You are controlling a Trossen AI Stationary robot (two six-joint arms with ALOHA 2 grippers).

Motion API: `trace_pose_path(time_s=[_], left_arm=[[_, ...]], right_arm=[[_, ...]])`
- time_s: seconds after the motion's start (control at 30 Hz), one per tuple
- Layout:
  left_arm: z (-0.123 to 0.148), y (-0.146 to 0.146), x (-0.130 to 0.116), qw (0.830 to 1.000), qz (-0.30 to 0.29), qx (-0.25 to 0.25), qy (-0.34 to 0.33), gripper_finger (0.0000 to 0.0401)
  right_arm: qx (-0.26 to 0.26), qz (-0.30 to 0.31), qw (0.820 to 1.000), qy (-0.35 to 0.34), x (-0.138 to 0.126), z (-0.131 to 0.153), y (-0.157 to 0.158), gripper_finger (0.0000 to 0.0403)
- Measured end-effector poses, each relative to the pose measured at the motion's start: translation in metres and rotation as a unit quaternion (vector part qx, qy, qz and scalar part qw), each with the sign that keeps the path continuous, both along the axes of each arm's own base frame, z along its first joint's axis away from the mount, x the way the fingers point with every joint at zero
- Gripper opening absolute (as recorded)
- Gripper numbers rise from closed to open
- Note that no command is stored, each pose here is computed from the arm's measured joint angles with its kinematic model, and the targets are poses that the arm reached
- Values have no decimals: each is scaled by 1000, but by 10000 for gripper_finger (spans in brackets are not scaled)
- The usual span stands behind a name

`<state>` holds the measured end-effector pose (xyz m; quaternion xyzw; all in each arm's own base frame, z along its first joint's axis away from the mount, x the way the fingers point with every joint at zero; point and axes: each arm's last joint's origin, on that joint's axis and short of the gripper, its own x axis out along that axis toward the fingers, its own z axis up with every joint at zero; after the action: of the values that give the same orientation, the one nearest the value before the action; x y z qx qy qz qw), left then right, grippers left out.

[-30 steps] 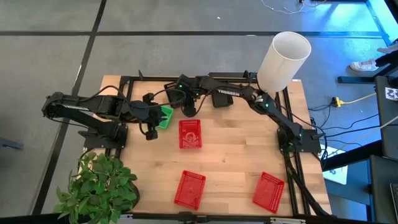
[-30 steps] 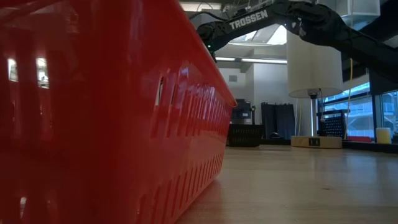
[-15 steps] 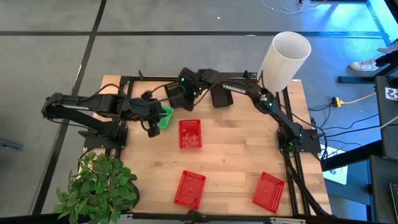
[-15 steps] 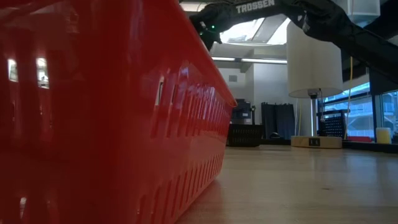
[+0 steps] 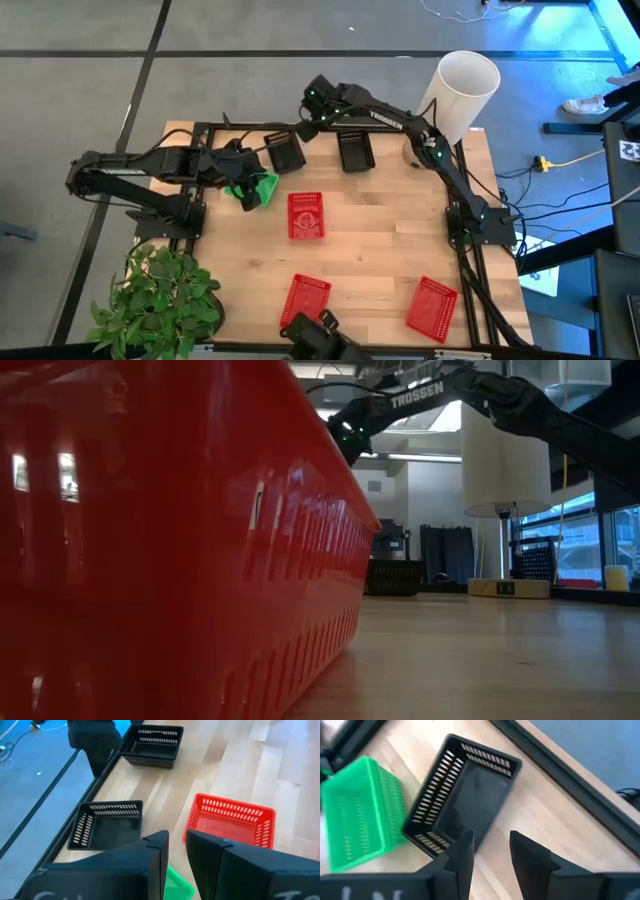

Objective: Stack baskets by color
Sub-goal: Stack the left black bin on the black bins

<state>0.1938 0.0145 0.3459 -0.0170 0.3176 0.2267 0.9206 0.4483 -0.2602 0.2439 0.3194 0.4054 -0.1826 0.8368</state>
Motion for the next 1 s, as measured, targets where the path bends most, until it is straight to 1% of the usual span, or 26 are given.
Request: trace_pose_path(time_s=[0.1, 0.27, 0.4, 0.57, 0.7, 0.83, 0.93, 1.0], left_arm=[[0, 3, 0, 1000, 8, -1, 0, 58], [0, 5, -1, 1000, 13, -1, 0, 58], [0, 6, -1, 1000, 16, 0, 0, 58], [0, 9, -1, 1000, 21, 1, 1, 58], [0, 9, -1, 1000, 20, 3, 2, 58], [0, 9, -1, 1000, 17, 7, 5, 58], [0, 9, -1, 1000, 12, 12, 8, 58], [0, 9, -1, 1000, 12, 12, 8, 58]], right_arm=[[4, -12, 1000, 7, 0, -4, -1, 126], [-17, -31, 999, 11, 1, -3, -2, 126], [-4, -41, 999, 10, 7, -8, 3, 126], [2, -40, 999, 23, 15, -25, 8, 126], [8, -39, 998, 39, 17, -37, 8, 126], [5, -38, 999, 33, 18, -37, 8, 126], [18, -43, 998, 29, 18, -37, 8, 126], [18, -44, 998, 28, 18, -37, 8, 126]])
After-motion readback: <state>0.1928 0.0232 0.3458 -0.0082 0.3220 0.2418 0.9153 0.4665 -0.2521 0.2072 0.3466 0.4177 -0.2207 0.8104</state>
